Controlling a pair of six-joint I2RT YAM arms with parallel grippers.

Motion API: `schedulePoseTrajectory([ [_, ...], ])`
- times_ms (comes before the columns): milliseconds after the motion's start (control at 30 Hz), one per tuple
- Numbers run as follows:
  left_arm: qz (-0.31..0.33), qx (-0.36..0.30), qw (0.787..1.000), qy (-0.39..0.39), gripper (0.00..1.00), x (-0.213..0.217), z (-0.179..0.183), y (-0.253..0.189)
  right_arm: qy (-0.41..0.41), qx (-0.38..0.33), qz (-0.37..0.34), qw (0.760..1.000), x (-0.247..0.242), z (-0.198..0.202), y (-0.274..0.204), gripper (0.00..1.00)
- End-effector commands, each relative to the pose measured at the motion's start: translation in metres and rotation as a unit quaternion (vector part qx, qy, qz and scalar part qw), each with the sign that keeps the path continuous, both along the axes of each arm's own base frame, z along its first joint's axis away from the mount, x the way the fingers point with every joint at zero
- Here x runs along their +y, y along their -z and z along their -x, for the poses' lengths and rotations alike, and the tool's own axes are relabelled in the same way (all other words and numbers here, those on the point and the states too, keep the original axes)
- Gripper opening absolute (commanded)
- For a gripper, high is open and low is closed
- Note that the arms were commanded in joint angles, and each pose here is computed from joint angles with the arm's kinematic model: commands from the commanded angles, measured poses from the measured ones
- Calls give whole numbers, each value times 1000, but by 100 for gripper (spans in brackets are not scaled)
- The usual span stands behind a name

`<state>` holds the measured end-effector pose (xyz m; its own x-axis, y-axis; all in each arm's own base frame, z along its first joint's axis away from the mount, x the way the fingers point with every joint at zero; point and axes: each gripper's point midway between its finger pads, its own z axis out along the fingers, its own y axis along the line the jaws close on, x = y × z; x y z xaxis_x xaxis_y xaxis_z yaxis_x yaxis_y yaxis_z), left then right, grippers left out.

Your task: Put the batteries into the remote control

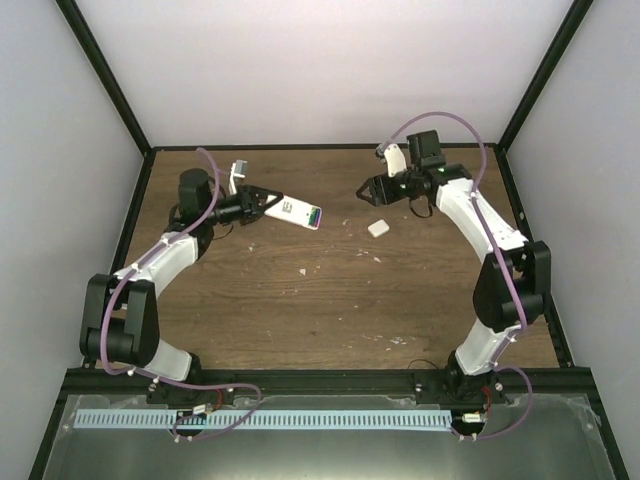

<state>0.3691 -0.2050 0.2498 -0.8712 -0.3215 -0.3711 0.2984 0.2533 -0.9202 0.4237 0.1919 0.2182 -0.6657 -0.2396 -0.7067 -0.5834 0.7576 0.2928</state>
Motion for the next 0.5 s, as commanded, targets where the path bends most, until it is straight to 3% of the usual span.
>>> schedulePoseTrajectory([
  [0, -25, -8, 1000, -3, 0, 4, -5, 0, 38, 21, 130, 991, -37, -12, 63, 70],
  [200, -41, -3, 999, -5, 0, 4, -12, 3, 32, 39, 173, 984, -45, -18, 103, 78],
  [467, -47, 5, 999, -4, 0, 2, -24, 10, 15, 49, 204, 978, -50, -21, 135, 79],
])
